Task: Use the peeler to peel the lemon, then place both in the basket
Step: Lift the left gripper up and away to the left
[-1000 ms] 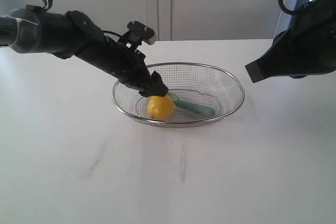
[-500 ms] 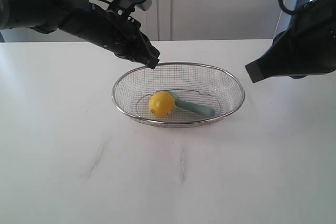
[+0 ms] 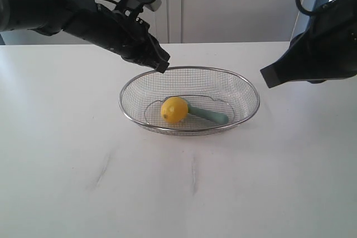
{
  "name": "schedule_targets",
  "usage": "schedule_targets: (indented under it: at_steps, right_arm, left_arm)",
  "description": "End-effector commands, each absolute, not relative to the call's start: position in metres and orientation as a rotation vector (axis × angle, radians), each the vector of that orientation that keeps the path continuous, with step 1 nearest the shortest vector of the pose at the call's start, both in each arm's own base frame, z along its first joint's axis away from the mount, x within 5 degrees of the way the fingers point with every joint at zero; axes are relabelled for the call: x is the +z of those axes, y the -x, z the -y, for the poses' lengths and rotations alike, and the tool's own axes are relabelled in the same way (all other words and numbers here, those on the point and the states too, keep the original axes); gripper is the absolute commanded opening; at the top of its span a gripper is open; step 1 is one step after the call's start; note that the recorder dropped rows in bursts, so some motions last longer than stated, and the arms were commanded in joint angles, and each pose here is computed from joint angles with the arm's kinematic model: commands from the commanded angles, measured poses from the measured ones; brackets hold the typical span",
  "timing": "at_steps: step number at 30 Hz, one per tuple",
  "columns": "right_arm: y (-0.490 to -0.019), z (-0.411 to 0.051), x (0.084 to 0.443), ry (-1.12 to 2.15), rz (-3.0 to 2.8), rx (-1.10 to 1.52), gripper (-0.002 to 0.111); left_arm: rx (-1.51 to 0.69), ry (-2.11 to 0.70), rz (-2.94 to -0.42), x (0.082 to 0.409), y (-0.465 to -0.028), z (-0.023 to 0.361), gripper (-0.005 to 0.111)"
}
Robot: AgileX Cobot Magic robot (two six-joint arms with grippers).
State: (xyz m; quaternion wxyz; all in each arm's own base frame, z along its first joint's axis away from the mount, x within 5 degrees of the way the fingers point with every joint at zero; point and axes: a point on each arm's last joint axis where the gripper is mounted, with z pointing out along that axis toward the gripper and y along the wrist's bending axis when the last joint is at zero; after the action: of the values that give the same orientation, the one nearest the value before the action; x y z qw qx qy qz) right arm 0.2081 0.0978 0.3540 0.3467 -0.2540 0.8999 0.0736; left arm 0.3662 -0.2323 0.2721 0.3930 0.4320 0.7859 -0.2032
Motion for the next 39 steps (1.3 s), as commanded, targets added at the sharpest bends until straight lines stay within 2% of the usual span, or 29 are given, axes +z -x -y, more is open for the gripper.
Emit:
schedule_targets:
  at_steps: [1,7,12,17,22,27,33,39]
  right_arm:
    - [-0.206,-0.096,0.355,0.659,-2.331,0.189,0.0]
    - [-0.206,-0.096,0.355,0.659,-2.331,0.189,0.0]
    - [-0.206,-0.096,0.355,0.659,-2.331,0.189,0.0]
    - [-0.206,-0.096,0.355,0.659,-2.331,0.189,0.0]
    - [-0.206,-0.096,0.355,0.659,-2.331,0.189,0.0]
    - [-0.206,-0.096,0.355,0.659,-2.331,0.189,0.0]
    - [-0.206,-0.096,0.355,0.659,-2.331,0.189,0.0]
    - [-0.206,-0.096,0.355,0.659,-2.331,0.189,0.0]
  left_arm:
    - [-0.532,-1.094,-1.975,0.282,-0.362,0.233,0.0]
    - [-0.517,-1.083,-1.896,0.315,-0.35,0.227,0.0]
    - [-0.497,-1.059,-1.768,0.368,-0.322,0.212,0.0]
    - [-0.447,-1.079,-1.737,0.381,-0.296,0.196,0.0]
    - [-0.375,-1.086,-1.747,0.371,-0.267,0.176,0.0]
    - [-0.296,-0.982,-1.761,0.346,-0.234,0.148,0.0]
    - [-0.232,-0.768,-1.811,0.312,-0.188,0.097,0.0]
    - [-0.193,-0.473,-1.896,0.261,-0.142,0.049,0.0]
